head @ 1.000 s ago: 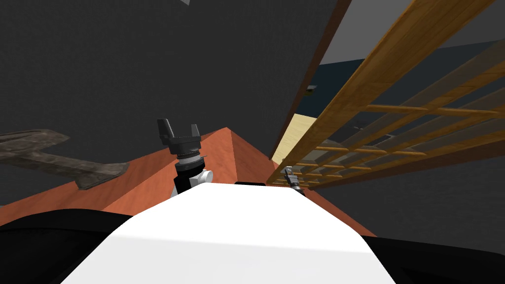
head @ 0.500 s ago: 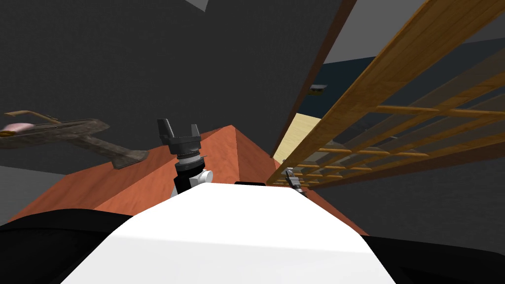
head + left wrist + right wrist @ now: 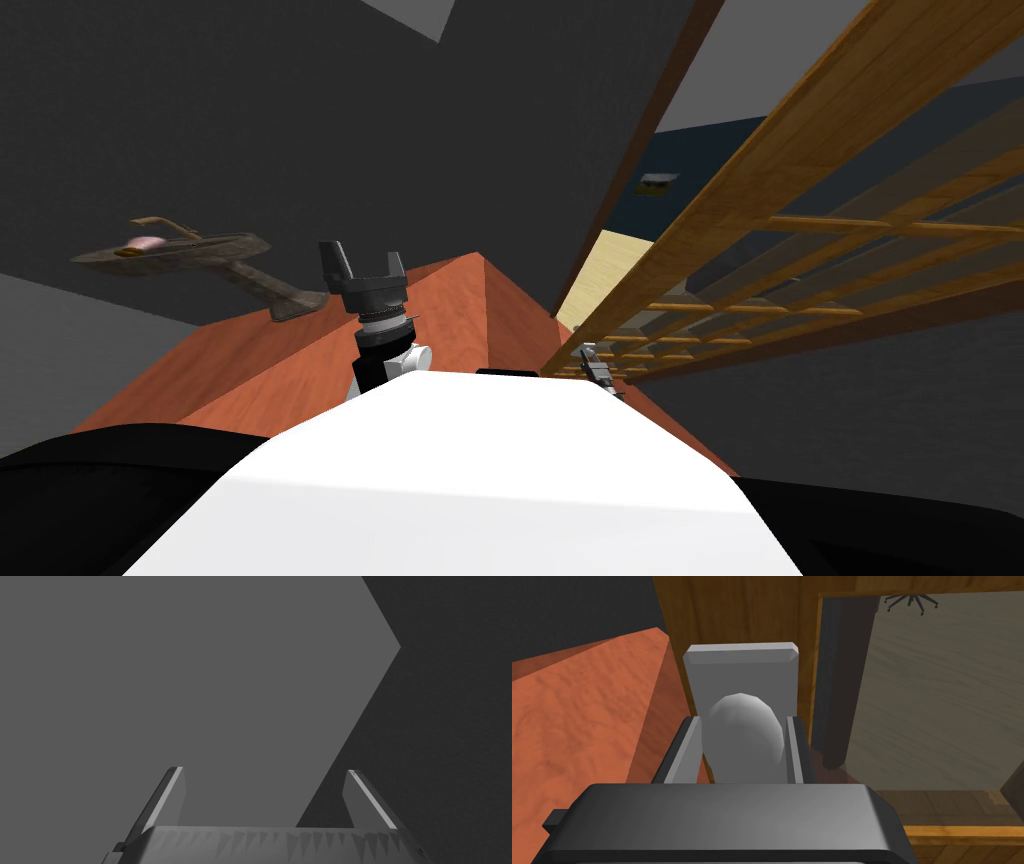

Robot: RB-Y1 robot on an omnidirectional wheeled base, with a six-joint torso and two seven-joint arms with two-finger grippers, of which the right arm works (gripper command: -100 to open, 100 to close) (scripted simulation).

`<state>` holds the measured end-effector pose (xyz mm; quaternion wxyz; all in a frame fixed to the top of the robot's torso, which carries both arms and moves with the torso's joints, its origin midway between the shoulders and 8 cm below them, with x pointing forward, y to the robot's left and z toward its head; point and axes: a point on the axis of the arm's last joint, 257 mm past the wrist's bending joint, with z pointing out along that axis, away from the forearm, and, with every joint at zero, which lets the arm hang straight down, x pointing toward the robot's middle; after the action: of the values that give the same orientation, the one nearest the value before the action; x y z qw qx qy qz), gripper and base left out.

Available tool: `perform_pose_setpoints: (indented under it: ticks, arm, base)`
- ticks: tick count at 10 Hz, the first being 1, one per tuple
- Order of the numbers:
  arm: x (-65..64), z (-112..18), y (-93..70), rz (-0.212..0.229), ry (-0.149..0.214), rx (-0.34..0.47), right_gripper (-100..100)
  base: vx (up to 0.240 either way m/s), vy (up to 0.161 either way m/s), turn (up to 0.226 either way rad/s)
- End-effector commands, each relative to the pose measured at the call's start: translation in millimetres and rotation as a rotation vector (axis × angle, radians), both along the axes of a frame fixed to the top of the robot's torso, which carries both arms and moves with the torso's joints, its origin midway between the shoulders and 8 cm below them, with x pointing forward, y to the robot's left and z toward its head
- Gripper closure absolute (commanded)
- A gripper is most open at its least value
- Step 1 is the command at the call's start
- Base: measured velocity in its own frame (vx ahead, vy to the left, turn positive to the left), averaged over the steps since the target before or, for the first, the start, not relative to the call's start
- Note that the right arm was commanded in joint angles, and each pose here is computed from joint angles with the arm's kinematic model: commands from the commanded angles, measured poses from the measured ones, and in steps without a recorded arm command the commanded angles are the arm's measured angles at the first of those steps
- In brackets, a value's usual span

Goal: Pull the door open

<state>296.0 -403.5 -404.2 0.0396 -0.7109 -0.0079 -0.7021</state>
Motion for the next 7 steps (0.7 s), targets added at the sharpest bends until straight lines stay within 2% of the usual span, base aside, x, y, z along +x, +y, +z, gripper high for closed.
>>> perform_pose_setpoints:
  ticks: [1, 7]
  arm:
    - [-1.6, 1.3, 0.1, 0.006, -0.004, 0.001, 100]
    - [-12.0, 3.2, -1.7, 0.03, -0.009, 0.0, 100]
  base:
    - [-0.174, -0.077, 0.139]
    - [-0.197, -0.062, 0.146]
